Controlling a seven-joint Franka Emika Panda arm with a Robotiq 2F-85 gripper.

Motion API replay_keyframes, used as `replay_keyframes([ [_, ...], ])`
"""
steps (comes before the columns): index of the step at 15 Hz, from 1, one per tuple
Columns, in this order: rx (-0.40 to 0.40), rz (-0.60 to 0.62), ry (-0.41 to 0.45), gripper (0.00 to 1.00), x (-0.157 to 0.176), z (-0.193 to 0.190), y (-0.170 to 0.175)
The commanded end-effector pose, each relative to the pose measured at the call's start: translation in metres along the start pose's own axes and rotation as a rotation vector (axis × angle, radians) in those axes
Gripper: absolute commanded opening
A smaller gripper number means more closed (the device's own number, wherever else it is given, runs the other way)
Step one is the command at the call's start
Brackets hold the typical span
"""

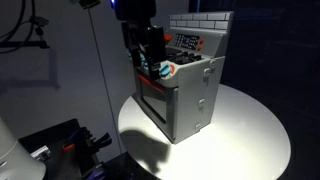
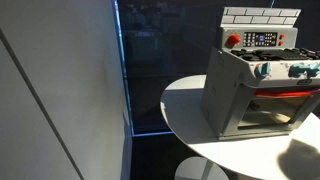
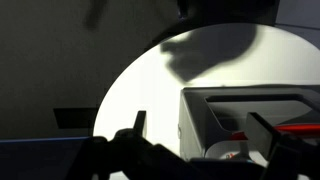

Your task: Press the top red button on the right

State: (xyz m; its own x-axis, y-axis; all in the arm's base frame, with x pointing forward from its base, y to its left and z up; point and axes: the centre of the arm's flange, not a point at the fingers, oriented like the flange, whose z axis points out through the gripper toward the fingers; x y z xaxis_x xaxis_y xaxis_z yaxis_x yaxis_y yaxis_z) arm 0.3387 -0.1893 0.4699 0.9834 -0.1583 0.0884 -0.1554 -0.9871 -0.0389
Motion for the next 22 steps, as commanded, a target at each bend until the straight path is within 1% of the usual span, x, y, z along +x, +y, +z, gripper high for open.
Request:
replay_keyframes([
  [1,0.000,0.000,0.000,1.00,0.000,0.000,0.000],
  [8,0.000,0.000,0.000,1.00,0.000,0.000,0.000],
  [12,-0.020,0.021,0.001,1.00,0.009,-0.003,-0.007],
  [18,-0.057,0.035,0.017,1.00,0.036,-0.011,-0.032],
  [22,-0.092,0.078,0.041,1.00,0.063,-0.018,-0.046],
])
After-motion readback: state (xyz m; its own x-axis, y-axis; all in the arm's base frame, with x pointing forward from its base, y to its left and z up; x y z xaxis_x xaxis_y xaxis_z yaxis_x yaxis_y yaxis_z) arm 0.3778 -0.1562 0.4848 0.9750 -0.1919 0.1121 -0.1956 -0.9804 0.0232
